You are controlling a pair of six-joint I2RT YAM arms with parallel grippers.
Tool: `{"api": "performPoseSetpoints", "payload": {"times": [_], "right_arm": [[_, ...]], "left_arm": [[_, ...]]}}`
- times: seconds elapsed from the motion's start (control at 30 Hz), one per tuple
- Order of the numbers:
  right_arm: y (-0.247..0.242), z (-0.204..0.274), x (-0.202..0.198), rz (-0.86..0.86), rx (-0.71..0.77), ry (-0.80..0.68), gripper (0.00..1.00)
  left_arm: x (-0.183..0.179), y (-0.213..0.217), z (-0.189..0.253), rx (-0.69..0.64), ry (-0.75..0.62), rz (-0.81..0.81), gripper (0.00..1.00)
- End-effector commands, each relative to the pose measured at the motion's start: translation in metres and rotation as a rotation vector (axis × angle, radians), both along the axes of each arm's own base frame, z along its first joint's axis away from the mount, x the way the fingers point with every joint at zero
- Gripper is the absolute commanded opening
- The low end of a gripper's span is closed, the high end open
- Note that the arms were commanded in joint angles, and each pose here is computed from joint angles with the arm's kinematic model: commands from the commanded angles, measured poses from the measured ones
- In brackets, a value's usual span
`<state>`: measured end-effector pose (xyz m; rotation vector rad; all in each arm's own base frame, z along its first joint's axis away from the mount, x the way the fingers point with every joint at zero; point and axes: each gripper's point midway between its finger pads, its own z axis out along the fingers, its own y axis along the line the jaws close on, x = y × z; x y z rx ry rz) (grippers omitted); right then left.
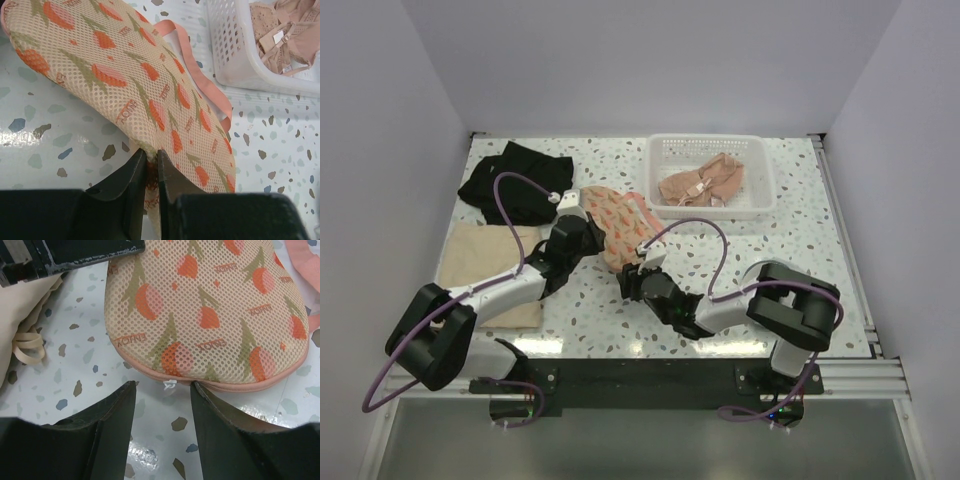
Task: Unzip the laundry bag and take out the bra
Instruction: Unzip the laundry bag at the center of the board.
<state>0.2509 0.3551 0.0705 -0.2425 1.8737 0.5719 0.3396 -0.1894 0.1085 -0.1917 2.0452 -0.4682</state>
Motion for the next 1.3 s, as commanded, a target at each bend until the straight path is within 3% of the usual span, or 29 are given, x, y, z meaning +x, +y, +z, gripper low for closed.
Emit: {"api": "performPoseSetpoints", "payload": {"times": [0.0, 0.23, 0.53, 0.67, 1.0, 1.27], "right_arm": [[0.014, 0.023, 0.014, -0.033, 0.107, -0.021, 0.49], [0.012, 0.025, 0.014, -0.031, 0.116, -0.016, 0.41], [-0.002, 0.045, -0.004, 0.001, 0.192, 0.028, 0.59], [-0.004, 0.037, -0.007, 0.006, 0.223, 0.094, 0.60], [-0.009, 0.028, -0.005, 0.021, 0.237, 0.178, 0.58], [-0.004, 0.022, -0.008, 0.059, 0.212, 0.179, 0.49]], "left_arm": [[0.006, -0.007, 0.025, -0.038, -0.067, -0.012, 0.18], [0.005, -0.006, 0.022, -0.038, -0.059, -0.008, 0.18], [0.008, -0.004, 0.026, -0.032, -0.063, 0.011, 0.18], [0.009, -0.003, 0.027, -0.030, -0.062, 0.020, 0.18], [0.011, -0.002, 0.030, -0.021, -0.065, 0.030, 0.18], [0.012, -0.002, 0.030, -0.018, -0.063, 0.032, 0.19]]}}
